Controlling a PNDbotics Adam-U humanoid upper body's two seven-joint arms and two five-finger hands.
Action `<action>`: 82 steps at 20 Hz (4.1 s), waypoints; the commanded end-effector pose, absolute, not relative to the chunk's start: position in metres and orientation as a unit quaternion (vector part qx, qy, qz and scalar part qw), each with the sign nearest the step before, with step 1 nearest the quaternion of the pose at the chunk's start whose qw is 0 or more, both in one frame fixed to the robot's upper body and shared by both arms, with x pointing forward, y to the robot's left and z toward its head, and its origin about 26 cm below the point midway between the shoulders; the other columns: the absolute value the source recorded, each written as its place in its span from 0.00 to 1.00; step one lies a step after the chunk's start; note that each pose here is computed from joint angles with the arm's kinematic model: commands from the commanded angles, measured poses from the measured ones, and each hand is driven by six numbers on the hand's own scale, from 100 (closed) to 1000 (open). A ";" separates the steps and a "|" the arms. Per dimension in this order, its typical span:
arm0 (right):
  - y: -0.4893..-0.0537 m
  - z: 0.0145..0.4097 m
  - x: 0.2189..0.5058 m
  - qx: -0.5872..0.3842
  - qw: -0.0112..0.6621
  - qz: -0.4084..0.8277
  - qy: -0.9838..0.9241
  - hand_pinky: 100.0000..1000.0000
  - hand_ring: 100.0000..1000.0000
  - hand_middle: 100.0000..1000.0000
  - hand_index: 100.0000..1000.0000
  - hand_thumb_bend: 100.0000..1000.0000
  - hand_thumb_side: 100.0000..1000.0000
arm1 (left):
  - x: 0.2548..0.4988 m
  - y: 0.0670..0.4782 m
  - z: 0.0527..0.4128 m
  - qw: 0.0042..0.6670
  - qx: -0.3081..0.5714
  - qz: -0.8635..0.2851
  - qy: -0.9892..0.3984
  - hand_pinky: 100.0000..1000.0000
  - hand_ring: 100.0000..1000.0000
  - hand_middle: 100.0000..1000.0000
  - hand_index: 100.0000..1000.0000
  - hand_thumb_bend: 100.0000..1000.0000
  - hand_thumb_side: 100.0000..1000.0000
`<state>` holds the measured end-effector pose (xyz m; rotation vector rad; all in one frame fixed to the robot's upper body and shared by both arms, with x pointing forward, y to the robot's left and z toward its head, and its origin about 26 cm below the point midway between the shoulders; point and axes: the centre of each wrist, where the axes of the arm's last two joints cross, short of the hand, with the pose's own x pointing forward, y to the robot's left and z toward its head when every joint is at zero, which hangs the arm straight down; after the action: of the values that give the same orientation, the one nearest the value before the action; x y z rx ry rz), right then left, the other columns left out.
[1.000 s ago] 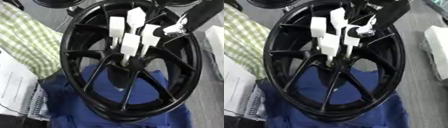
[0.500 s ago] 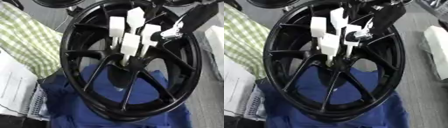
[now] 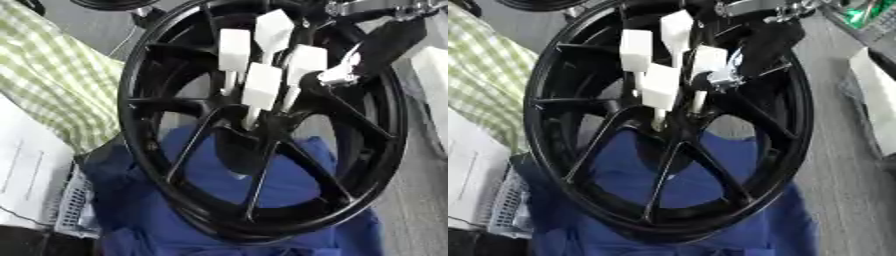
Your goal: Pull the pin out of the wheel hub.
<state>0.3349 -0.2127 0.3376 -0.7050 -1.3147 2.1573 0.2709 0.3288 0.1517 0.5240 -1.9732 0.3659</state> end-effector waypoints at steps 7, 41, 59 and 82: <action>-0.226 0.341 0.340 -0.291 0.278 0.782 -0.476 0.78 0.77 0.62 0.80 0.33 0.77 | 0.270 0.327 0.160 0.498 0.209 0.145 -0.829 0.63 0.55 0.55 0.69 0.50 0.45; -0.255 0.364 0.295 -0.226 0.382 0.604 -0.662 0.68 0.52 0.30 0.45 0.00 0.23 | 0.270 0.327 0.160 0.501 0.204 0.141 -0.829 0.63 0.56 0.56 0.68 0.47 0.46; -0.451 0.315 0.280 -0.438 0.494 0.224 -0.717 0.73 0.54 0.31 0.48 0.00 0.02 | 0.267 0.335 0.161 0.488 0.229 0.165 -0.826 0.63 0.56 0.56 0.68 0.46 0.46; -0.525 0.241 0.255 -0.555 0.537 0.141 -0.620 0.90 0.93 0.87 0.87 0.20 0.01 | 0.267 0.337 0.160 0.488 0.235 0.176 -0.822 0.63 0.57 0.56 0.68 0.47 0.46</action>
<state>0.2560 -0.5264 0.2230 -1.2839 -1.4502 0.3284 0.2691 0.3346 0.1519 0.5578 -1.9682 0.4327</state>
